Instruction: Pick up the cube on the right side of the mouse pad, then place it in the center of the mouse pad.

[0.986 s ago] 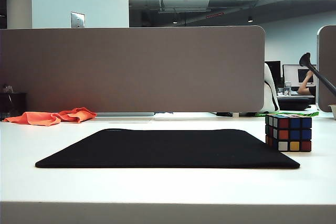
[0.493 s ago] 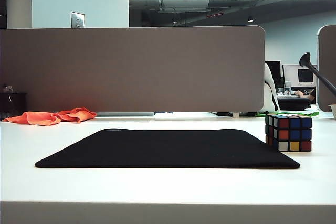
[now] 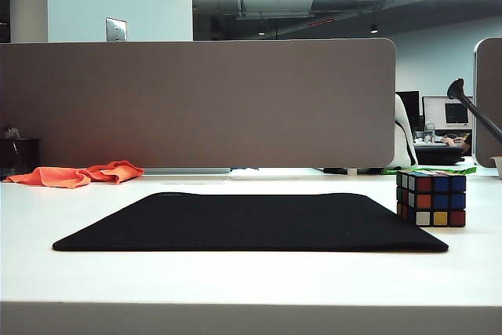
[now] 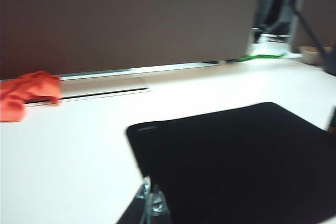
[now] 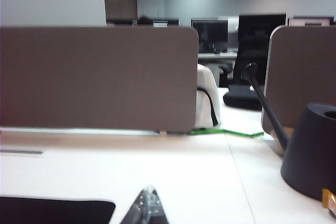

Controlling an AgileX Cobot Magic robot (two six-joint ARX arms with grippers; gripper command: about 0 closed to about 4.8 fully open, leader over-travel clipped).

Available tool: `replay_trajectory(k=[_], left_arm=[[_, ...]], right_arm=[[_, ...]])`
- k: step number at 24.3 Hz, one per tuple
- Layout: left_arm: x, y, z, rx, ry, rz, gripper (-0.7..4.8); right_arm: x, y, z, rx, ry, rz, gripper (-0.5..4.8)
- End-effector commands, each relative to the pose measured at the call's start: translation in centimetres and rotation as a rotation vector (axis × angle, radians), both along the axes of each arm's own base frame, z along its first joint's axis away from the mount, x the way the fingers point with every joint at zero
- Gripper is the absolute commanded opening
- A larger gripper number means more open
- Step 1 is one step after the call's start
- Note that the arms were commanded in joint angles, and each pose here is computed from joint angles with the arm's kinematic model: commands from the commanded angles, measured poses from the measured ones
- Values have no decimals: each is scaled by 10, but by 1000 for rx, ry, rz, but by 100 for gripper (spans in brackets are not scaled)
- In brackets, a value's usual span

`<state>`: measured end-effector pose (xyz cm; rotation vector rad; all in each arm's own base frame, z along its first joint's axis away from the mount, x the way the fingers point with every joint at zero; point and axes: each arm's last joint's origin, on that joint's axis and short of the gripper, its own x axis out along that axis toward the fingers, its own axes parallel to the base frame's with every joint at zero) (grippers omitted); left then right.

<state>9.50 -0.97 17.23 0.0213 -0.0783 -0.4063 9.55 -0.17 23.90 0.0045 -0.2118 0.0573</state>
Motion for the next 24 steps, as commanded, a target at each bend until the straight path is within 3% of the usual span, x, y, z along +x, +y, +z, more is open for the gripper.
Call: replay_trajectory(k=[1,14,19,24], left_arm=[[-1,-2,2,5,-16,-83,-6],[-4,-6,2,10,-11,-242,-6],[-4,-7,3,-6,-4,-258,-6],[-4,-6,2,-64,40,-249,-6]], right_arm=[[10,-1,14,-22,80,-7,-5],[89,0,48,-15,331,6,-5],[122,22,49,-39,408,-78,-4],[151,56,41,-82,483,-55,0]])
